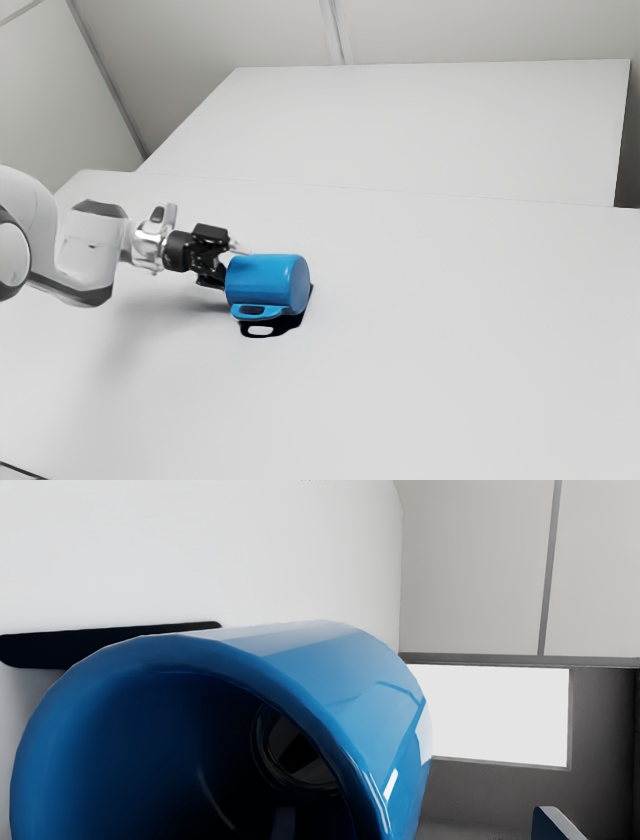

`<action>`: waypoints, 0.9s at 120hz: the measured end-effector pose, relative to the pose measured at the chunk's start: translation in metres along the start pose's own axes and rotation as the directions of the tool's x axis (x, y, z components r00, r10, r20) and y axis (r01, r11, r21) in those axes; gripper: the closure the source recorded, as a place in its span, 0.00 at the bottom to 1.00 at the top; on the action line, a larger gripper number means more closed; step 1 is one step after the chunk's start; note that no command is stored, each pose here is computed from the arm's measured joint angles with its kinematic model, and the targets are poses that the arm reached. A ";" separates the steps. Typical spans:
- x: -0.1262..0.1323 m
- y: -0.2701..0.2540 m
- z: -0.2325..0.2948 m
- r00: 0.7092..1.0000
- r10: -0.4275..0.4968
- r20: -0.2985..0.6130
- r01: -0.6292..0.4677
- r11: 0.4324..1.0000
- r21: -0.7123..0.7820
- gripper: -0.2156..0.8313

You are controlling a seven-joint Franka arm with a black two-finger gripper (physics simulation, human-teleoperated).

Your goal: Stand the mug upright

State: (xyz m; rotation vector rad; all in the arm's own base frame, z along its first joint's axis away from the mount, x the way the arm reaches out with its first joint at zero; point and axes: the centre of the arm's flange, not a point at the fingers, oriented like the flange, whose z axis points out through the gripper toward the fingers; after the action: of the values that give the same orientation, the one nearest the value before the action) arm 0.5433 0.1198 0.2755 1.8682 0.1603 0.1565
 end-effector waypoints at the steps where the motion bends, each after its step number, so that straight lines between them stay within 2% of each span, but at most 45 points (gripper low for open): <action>1: 0.000 0.000 0.000 1.000 0.003 -0.001 -0.003 1.000 -0.001 0.37; 10: 0.000 -0.001 0.002 1.000 0.026 -0.006 -0.026 1.000 -0.008 0.57; 18: 0.000 -0.001 0.002 0.999 0.048 -0.009 -0.048 0.999 -0.011 0.70; 39: 0.001 0.006 0.000 0.994 0.108 -0.016 -0.108 0.994 -0.013 0.87; 56: 0.002 0.031 -0.007 0.983 0.181 -0.025 -0.181 0.983 -0.011 0.92; 72: 0.002 0.077 -0.012 0.959 0.282 -0.011 -0.282 0.959 0.012 0.95; 91: -0.003 0.125 -0.020 0.922 0.372 0.113 -0.386 0.909 0.159 0.96; 108: 0.010 0.165 -0.038 0.871 0.395 0.292 -0.482 0.800 0.358 0.96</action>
State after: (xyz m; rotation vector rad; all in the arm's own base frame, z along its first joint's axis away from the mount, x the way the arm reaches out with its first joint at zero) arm 0.5507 0.1083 0.4446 2.3194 -0.4277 0.2662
